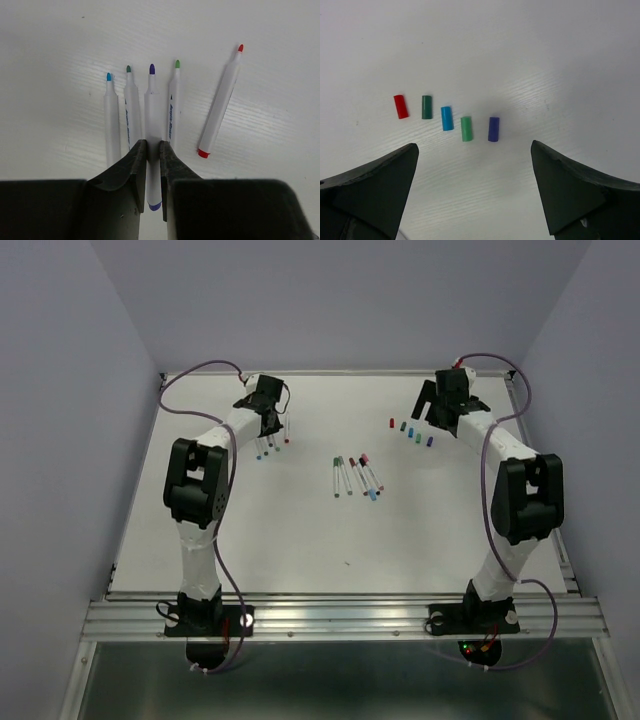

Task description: Open the pen caps

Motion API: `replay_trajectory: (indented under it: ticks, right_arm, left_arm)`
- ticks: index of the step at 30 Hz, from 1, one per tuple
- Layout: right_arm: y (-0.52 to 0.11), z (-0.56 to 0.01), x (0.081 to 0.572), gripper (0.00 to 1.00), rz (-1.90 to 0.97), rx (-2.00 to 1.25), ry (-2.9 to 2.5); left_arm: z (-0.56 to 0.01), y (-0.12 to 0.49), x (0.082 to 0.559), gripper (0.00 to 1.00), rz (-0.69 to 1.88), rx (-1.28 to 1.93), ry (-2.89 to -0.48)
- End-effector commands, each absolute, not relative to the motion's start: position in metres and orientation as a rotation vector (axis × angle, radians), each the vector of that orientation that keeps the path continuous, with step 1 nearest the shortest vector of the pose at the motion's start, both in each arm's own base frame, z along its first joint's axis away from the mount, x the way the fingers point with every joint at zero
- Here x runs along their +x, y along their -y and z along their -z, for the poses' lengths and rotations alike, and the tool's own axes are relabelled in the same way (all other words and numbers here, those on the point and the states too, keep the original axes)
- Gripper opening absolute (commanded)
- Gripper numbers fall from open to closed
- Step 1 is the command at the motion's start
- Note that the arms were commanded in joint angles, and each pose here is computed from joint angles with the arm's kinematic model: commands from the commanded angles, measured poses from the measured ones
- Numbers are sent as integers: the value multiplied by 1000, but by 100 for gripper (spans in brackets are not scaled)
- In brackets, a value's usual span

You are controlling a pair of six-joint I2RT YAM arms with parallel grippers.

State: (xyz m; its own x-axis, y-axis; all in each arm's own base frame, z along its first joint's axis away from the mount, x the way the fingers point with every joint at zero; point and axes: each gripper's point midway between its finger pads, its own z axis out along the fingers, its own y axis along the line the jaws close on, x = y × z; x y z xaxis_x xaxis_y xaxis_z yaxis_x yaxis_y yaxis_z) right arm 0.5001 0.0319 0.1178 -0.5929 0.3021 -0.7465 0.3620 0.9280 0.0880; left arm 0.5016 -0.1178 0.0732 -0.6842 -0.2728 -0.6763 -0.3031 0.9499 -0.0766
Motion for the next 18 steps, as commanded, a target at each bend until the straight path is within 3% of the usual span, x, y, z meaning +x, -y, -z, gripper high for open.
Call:
replay_trajectory:
  ticks: [1, 8, 12, 18]
  right_arm:
    - [-29, -160, 491, 100, 61, 474, -2156]
    - [-26, -176, 477, 100, 55, 476, -2123]
    - [-23, -184, 471, 100, 62, 472, -2108]
    - [-17, -187, 465, 100, 94, 476, -2099]
  left_arm:
    - [-92, 110, 524, 0, -88, -375, -2293]
    - [-77, 112, 530, 0, -82, -371, -2319]
    - [-73, 109, 530, 7, -104, -386, -2322]
    - [-69, 109, 526, 40, -98, -397, -2338]
